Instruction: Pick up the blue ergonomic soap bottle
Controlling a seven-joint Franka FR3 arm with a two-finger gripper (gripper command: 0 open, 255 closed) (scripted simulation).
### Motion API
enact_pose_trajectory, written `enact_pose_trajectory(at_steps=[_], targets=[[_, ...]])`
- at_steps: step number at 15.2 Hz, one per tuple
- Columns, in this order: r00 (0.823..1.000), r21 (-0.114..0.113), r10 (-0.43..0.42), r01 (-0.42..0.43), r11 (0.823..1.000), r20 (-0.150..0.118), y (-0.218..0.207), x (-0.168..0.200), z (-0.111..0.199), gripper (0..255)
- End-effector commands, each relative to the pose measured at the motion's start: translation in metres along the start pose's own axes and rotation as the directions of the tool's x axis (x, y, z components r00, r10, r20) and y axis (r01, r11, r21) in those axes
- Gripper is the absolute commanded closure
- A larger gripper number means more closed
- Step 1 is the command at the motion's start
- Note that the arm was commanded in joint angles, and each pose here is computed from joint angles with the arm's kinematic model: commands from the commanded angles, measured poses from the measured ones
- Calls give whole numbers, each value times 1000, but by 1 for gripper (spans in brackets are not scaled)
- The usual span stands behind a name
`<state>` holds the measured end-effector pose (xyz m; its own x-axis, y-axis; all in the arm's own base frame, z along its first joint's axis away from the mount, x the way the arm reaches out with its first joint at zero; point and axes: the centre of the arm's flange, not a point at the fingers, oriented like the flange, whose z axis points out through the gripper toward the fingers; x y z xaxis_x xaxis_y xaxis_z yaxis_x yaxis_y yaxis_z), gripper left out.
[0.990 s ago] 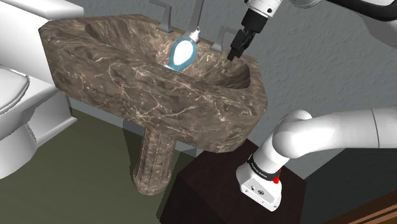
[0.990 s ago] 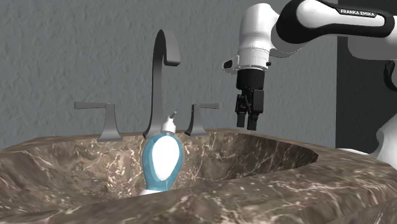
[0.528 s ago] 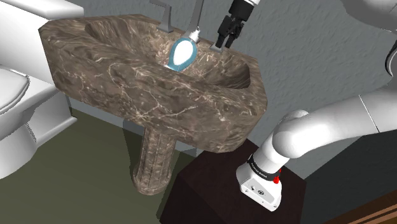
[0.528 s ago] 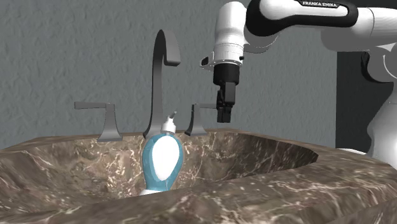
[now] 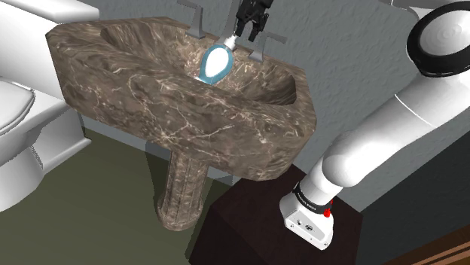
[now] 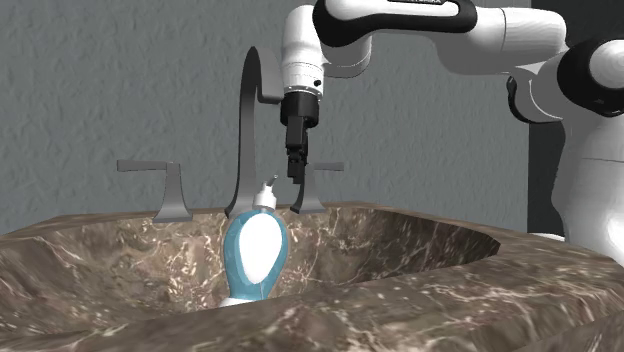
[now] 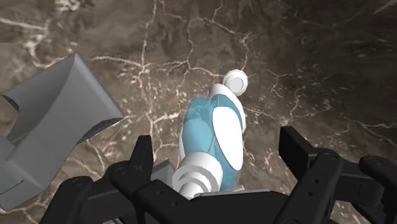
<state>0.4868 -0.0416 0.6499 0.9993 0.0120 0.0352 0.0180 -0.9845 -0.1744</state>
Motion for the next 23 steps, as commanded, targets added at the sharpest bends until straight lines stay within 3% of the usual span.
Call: enact_pose_trajectory(at_steps=[1, 4, 13, 14, 19, 23], targets=[[1000, 22, 19, -19, 1000, 10, 5, 30, 0, 0], [999, 50, 44, -45, 998, 23, 14, 67, -5, 0], [999, 50, 44, -45, 998, 23, 21, 65, 35, 0], [999, 50, 44, -45, 998, 23, 24, 69, 36, 255], [999, 51, 43, -44, 998, 24, 16, 65, 49, 255], [999, 50, 44, -45, 998, 23, 21, 65, 35, 255]])
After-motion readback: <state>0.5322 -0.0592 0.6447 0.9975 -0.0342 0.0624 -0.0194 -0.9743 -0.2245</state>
